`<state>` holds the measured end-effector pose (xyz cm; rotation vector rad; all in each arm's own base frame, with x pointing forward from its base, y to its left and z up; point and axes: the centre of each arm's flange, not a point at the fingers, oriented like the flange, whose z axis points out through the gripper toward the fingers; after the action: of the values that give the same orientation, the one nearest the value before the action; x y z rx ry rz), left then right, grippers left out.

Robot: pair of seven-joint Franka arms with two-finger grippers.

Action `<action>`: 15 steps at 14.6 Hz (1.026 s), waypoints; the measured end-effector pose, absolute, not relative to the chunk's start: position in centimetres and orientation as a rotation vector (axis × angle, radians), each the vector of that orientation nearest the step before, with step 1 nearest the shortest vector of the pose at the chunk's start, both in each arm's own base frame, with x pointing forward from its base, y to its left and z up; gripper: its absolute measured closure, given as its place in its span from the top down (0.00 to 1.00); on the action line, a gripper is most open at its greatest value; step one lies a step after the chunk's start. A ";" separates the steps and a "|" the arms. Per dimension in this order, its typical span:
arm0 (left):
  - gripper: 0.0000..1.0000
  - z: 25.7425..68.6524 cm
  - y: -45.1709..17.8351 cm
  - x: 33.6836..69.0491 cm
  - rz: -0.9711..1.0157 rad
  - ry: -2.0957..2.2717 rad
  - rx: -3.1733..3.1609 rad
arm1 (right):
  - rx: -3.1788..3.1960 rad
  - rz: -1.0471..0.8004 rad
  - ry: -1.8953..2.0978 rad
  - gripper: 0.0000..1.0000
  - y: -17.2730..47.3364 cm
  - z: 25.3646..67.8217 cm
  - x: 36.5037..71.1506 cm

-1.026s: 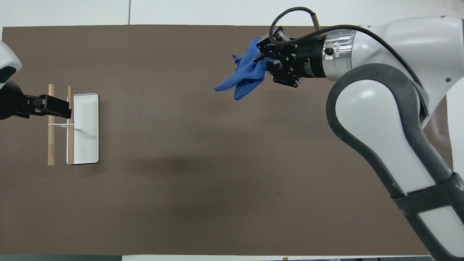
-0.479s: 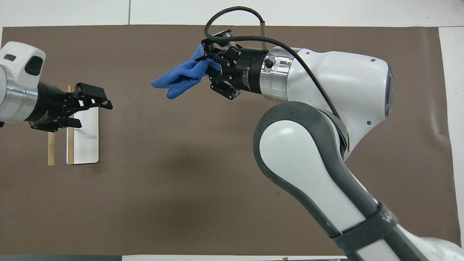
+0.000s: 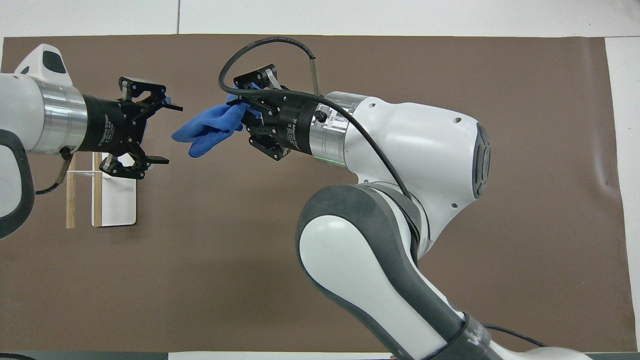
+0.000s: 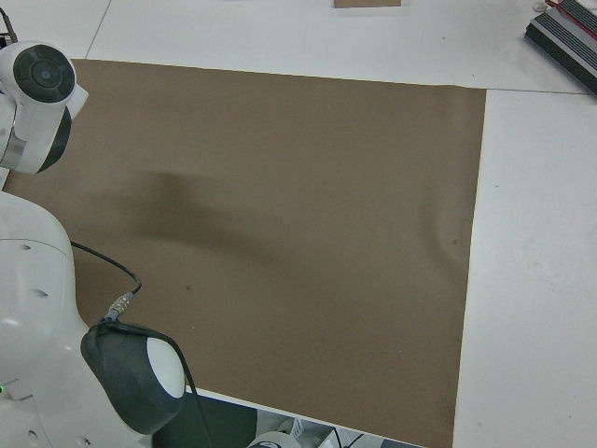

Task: Right arm passes towel to left arm to hang
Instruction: 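Carry the towel toward the left gripper and close the left gripper on it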

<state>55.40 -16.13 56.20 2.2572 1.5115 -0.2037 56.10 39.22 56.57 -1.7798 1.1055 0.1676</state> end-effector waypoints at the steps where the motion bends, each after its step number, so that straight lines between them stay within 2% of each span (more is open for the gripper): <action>1: 1.00 55.9 -17.1 55.4 -0.238 1.570 2.210 | -1.780 0.167 1.108 0.14 39.1 56.5 56.2; 7: 1.00 53.7 -19.7 55.9 -0.314 1.730 1.996 | -1.781 0.167 1.116 0.14 39.0 56.1 56.4; 9: 0.96 53.3 -19.7 56.4 -0.322 1.750 1.942 | -1.782 0.169 1.118 0.14 39.0 55.9 56.4; 15: 0.25 52.3 -19.2 57.2 -0.393 1.781 1.835 | -1.785 0.170 1.121 0.14 39.0 55.7 56.5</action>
<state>57.22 -19.16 52.34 1.8345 1.7807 -0.3931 56.45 38.99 55.70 -1.7846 1.1206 0.1703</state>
